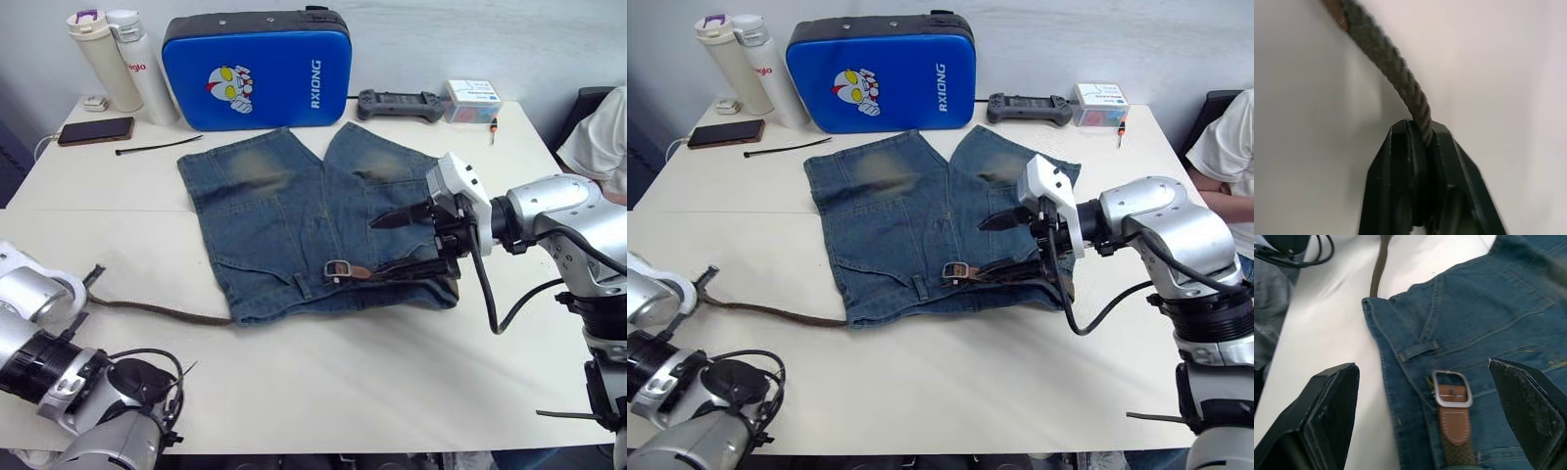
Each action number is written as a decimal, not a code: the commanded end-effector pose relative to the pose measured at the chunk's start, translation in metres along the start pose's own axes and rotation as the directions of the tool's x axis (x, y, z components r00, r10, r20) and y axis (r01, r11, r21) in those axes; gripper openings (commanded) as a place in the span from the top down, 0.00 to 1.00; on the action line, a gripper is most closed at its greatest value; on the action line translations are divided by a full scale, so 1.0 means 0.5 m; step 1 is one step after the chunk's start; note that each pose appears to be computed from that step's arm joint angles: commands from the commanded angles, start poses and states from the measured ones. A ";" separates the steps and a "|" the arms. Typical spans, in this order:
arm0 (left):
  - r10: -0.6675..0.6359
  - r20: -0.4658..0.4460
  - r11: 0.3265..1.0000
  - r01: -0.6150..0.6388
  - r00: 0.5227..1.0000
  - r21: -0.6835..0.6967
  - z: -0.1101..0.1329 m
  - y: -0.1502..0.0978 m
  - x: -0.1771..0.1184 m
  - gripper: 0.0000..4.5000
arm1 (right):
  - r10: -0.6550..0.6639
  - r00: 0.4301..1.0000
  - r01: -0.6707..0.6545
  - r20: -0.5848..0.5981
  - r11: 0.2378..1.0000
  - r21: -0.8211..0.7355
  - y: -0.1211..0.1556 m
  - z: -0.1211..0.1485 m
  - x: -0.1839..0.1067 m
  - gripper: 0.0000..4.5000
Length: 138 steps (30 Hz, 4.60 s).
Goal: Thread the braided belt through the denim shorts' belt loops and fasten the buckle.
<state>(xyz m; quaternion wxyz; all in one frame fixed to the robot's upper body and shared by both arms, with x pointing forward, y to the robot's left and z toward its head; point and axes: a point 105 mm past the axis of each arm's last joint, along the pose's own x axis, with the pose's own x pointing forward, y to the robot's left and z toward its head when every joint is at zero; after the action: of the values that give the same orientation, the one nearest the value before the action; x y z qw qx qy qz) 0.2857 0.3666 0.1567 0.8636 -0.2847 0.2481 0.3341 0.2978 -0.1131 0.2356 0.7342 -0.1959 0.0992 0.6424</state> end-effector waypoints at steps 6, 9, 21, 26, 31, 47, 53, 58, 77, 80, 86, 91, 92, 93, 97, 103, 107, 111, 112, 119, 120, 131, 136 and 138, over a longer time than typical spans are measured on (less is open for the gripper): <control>-0.694 -0.138 0.111 0.295 0.707 0.949 -0.031 -0.266 -0.169 0.98 | -0.199 0.977 0.207 0.071 0.970 -0.131 -0.050 0.048 -0.019 0.00; -0.688 -0.370 -0.282 0.240 0.624 0.929 -0.102 -0.283 -0.192 0.98 | -0.288 0.952 0.305 0.104 0.919 -0.250 -0.070 0.066 -0.015 0.00; -0.666 -0.590 -0.686 -0.064 0.456 0.725 -0.171 -0.367 -0.208 0.98 | -0.273 0.959 0.261 0.080 0.730 -0.632 -0.023 0.067 0.076 0.00; -0.670 -0.612 -0.700 -0.084 0.420 0.709 -0.178 -0.386 -0.210 0.98 | -0.248 0.965 0.248 0.082 0.769 -0.589 -0.012 0.059 0.110 0.00; -0.675 -0.614 -0.701 -0.096 0.409 0.706 -0.182 -0.391 -0.211 1.00 | -0.245 0.966 0.252 0.087 0.799 -0.545 -0.014 0.053 0.127 0.13; -0.768 -0.519 -0.517 0.114 0.375 0.848 -0.141 -0.388 -0.227 0.90 | -0.271 0.958 0.280 0.090 0.825 -0.490 -0.037 0.046 0.146 1.00; -0.815 -0.459 -0.211 0.557 0.354 0.803 -0.079 -0.339 -0.240 0.39 | -0.302 0.947 0.315 0.110 0.803 -0.506 -0.058 0.055 0.153 1.00; -0.854 -0.407 0.009 0.790 0.326 0.613 -0.031 -0.294 -0.276 0.02 | -0.314 0.937 0.347 0.155 0.774 -0.529 -0.065 0.068 0.168 1.00; -0.958 -0.102 0.287 0.922 0.269 -0.259 -0.222 -0.284 -0.272 0.02 | -0.237 0.937 0.348 0.255 0.649 -0.677 -0.033 0.076 0.188 1.00; -0.938 -0.049 0.335 0.863 0.342 -0.380 -0.227 -0.313 -0.284 0.02 | -0.240 0.938 0.348 0.251 0.648 -0.678 -0.032 0.073 0.185 1.00; -0.878 -0.030 0.428 0.755 0.478 -0.496 -0.203 -0.327 -0.264 0.02 | -0.256 0.935 0.354 0.245 0.649 -0.674 -0.031 0.069 0.179 1.00; -0.834 -0.039 0.484 0.696 0.550 -0.531 -0.194 -0.315 -0.238 0.02 | -0.266 0.933 0.358 0.241 0.647 -0.673 -0.031 0.068 0.174 1.00; -0.830 -0.047 0.491 0.688 0.555 -0.534 -0.196 -0.315 -0.234 0.02 | -0.267 0.932 0.361 0.243 0.645 -0.673 -0.031 0.069 0.173 1.00; -0.828 -0.052 0.495 0.684 0.558 -0.536 -0.198 -0.314 -0.231 0.02 | -0.268 0.932 0.362 0.244 0.645 -0.673 -0.031 0.070 0.173 1.00; -0.828 -0.060 0.485 0.659 0.557 -0.575 -0.198 -0.323 -0.223 0.02 | -0.253 0.933 0.359 0.255 0.652 -0.668 -0.024 0.077 0.173 1.00; -0.833 -0.070 0.471 0.636 0.549 -0.611 -0.200 -0.336 -0.216 0.40 | -0.260 0.934 0.358 0.247 0.654 -0.667 -0.021 0.075 0.169 1.00; -0.837 -0.058 0.463 0.648 0.544 -0.604 -0.188 -0.339 -0.216 0.79 | -0.266 0.933 0.359 0.241 0.668 -0.652 -0.020 0.071 0.167 1.00; -0.840 -0.049 0.466 0.672 0.541 -0.576 -0.179 -0.335 -0.213 0.99 | -0.283 0.931 0.364 0.231 0.667 -0.650 -0.026 0.066 0.157 1.00; -0.841 -0.048 0.467 0.679 0.538 -0.566 -0.177 -0.334 -0.213 0.99 | -0.289 0.929 0.368 0.230 0.664 -0.651 -0.028 0.066 0.155 1.00; -0.858 -0.070 0.467 0.717 0.508 -0.518 -0.177 -0.342 -0.211 0.99 | -0.307 0.921 0.389 0.242 0.665 -0.638 -0.037 0.072 0.145 1.00; -0.860 -0.072 0.468 0.721 0.506 -0.511 -0.175 -0.342 -0.209 0.99 | -0.296 0.923 0.386 0.247 0.693 -0.609 -0.035 0.073 0.142 1.00; -0.875 -0.101 0.468 0.774 0.473 -0.427 -0.156 -0.341 -0.191 1.00 | -0.297 0.939 0.343 0.173 0.763 -0.548 -0.035 0.050 0.072 0.02; -0.909 -0.137 0.418 0.852 0.395 -0.315 -0.152 -0.325 -0.195 1.00 | -0.228 0.971 0.236 0.071 0.872 -0.429 -0.004 0.015 0.051 0.02; -0.920 -0.152 0.390 0.870 0.360 -0.302 -0.160 -0.322 -0.199 1.00 | -0.195 0.981 0.188 0.020 0.905 -0.381 0.010 -0.004 0.052 0.02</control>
<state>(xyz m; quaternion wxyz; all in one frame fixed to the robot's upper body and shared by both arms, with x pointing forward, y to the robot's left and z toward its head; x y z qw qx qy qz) 0.3224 0.1739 0.2089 0.8289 -0.5016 0.1592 -0.1897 0.3071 -0.0914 0.2163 0.7484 -0.3560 -0.0392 0.5582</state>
